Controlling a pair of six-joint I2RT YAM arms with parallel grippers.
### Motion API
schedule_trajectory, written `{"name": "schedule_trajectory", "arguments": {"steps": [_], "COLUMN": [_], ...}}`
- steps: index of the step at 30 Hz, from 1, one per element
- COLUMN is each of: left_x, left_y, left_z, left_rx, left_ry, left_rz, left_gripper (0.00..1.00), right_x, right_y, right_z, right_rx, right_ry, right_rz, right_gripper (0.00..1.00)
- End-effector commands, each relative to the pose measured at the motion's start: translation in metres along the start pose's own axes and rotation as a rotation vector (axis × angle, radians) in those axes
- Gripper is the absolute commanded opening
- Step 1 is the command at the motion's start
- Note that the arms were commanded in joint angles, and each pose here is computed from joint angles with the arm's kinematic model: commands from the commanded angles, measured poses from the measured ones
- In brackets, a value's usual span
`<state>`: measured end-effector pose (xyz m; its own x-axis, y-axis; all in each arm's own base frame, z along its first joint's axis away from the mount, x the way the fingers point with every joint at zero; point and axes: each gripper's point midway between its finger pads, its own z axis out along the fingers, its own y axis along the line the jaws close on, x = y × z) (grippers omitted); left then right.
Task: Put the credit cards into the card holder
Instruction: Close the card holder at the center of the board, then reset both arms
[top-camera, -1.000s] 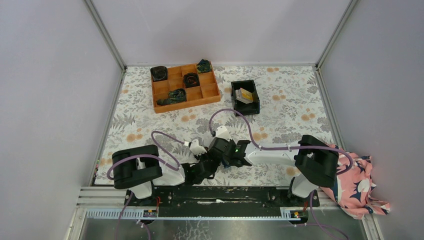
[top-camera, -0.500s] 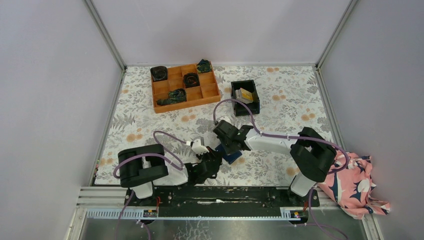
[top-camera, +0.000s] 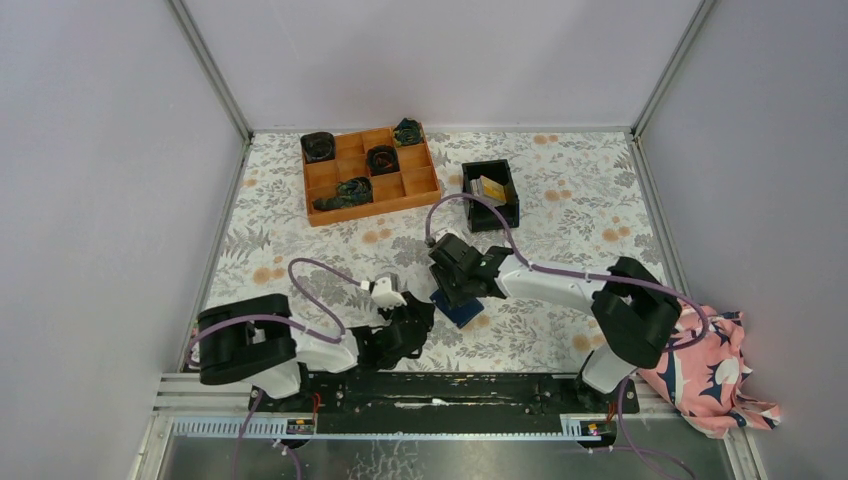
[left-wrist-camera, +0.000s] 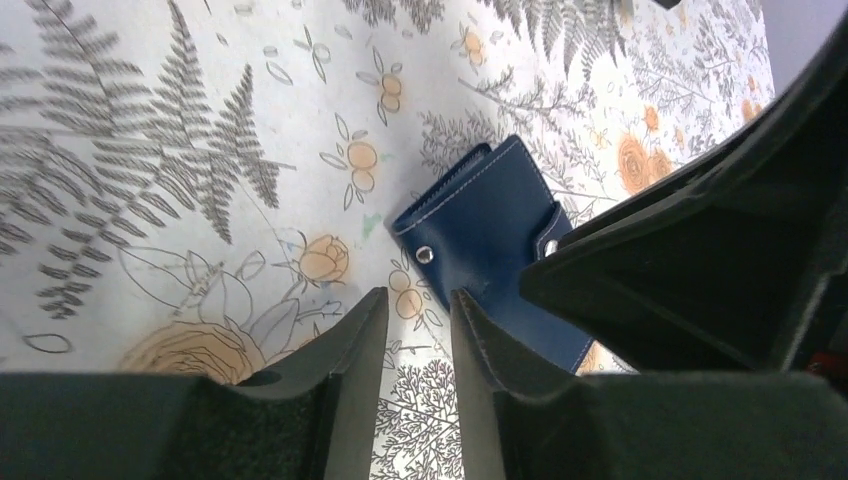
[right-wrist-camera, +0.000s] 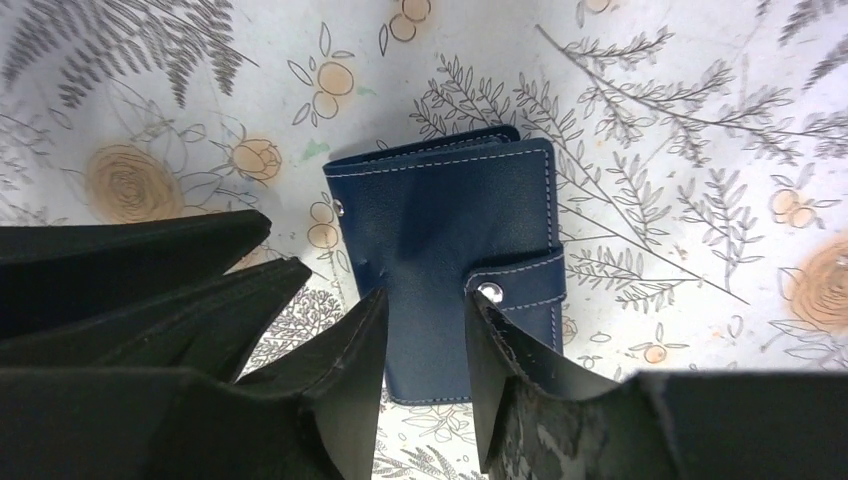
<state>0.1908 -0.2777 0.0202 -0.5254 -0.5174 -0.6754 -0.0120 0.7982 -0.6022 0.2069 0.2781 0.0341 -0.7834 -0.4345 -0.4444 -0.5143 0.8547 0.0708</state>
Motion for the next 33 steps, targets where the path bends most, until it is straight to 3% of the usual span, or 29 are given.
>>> {"name": "schedule_trajectory", "arguments": {"steps": [1,7,13,18,23,26,30,33], "left_x": [-0.028,-0.05,-0.09,-0.134,-0.174,-0.186,-0.193,-0.194], "left_y": [0.006,-0.013,-0.012,0.0,0.027,0.037,0.037,0.039], "left_z": [-0.006,-0.015,-0.022,-0.026,-0.027,-0.022,-0.009,0.01], "left_rx": [-0.047,-0.02,-0.081,-0.14,-0.262,-0.328,-0.332,-0.321], "left_ry": [-0.093,-0.128,-0.242,-0.347,-0.482,-0.499,-0.493,-0.422], "left_rz": [0.107,0.131,0.223,0.215,0.193,0.213,0.294,0.349], "left_gripper": [0.38,0.41,0.6,0.73,0.98,1.0,1.0,1.0], "right_x": [-0.049,-0.078,-0.099,-0.082,-0.058,-0.042,-0.027,-0.018], "right_y": [0.001,-0.033,-0.099,-0.158,-0.204,-0.227,-0.24,-0.246], "right_z": [-0.04,-0.076,-0.113,-0.127,-0.142,-0.154,-0.168,-0.166], "right_rx": [0.013,0.149,0.422,0.635,0.762,0.816,0.862,0.912], "right_ry": [-0.192,-0.428,-0.65,-0.746,-0.802,-0.863,-0.915,-0.898], "right_rz": [0.018,0.053,0.122,0.217,0.336,0.415,0.49,0.527], "right_gripper": [0.42,0.44,0.46,0.82,0.91,1.0,0.99,0.99]}}
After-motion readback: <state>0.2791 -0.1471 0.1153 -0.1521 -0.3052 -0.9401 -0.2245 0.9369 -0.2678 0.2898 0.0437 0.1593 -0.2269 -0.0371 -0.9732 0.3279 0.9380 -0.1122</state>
